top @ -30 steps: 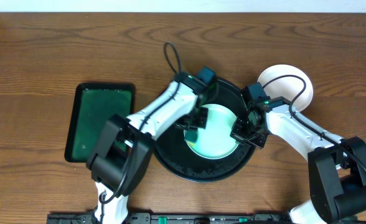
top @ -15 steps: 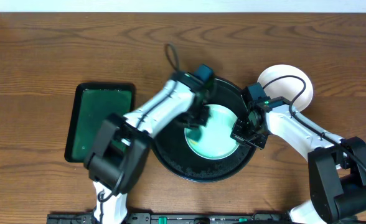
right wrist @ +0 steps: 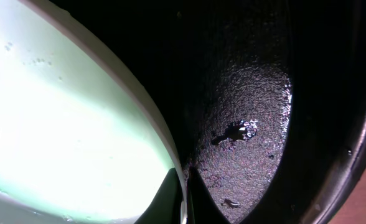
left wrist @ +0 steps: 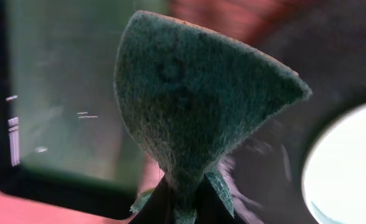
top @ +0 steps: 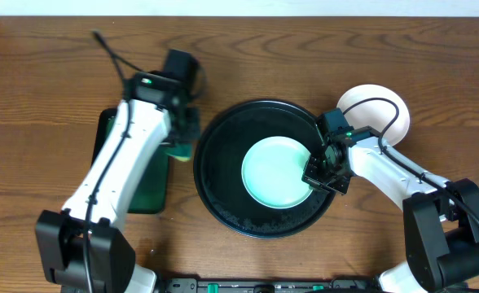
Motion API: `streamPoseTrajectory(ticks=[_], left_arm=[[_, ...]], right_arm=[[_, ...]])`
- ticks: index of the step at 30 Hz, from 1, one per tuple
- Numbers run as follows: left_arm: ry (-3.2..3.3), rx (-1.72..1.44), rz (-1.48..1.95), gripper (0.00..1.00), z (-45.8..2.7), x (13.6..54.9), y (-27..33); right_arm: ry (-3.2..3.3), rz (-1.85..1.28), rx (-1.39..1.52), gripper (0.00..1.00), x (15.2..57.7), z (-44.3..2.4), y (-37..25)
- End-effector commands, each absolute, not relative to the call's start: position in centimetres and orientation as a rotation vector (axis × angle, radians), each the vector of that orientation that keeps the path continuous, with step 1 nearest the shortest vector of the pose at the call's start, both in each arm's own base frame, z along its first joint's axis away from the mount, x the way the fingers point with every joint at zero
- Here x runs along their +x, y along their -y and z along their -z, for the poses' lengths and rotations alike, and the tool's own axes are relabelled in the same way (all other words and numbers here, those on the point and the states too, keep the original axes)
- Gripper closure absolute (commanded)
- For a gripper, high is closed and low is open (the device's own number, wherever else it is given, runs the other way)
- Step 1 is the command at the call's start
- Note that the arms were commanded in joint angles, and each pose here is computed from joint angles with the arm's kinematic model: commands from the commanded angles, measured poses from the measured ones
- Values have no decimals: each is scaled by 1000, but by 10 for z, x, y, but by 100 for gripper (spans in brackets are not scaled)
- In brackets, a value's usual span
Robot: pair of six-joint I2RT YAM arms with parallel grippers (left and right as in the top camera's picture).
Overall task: Clean dirty plates on tray and stack at the side
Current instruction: 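Return the sponge with the left gripper into the green tray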
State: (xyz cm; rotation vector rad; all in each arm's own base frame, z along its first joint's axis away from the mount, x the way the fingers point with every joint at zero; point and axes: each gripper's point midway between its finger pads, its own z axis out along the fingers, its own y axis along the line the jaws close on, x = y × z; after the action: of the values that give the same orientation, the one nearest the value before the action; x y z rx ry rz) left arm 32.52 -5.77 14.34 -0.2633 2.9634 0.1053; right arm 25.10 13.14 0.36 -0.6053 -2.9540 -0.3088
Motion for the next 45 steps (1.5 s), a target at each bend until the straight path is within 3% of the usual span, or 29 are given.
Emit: streamPoseTrajectory(ticks=[1, 7, 11, 18, 19, 23, 25, 27, 34, 45], left_arm=[[-2969, -491, -253, 93, -128, 322, 4], [-2974, -776, -225, 93, -106, 319, -56], [-3019, -800, -59, 92, -90, 323, -62], [-3103, -798, -65, 91, -60, 323, -65], [-3117, -801, -67, 86, -55, 322, -65], [-3157, -810, -72, 45, -43, 319, -64], [-3166, -813, -73, 34, -40, 318, -64], [-3161, -813, -71, 32, -41, 319, -64], [-3076, -792, 23, 32, -78, 321, -53], [-2769, -635, 199, 31, -204, 289, -9]], right_arm=[[2965, 182, -597, 99, 248, 7, -111], [2965, 182, -569, 99, 247, 7, -111], [2965, 183, -569, 99, 247, 7, -111], [2966, 183, -557, 99, 246, 6, -111], [2967, 183, -552, 99, 246, 6, -111], [2968, 187, -541, 99, 246, 6, -112], [2967, 188, -542, 99, 246, 6, -112], [2967, 188, -541, 99, 246, 6, -112], [2977, 193, -514, 99, 247, 6, -112], [3062, 423, -147, 99, 264, -5, -139]])
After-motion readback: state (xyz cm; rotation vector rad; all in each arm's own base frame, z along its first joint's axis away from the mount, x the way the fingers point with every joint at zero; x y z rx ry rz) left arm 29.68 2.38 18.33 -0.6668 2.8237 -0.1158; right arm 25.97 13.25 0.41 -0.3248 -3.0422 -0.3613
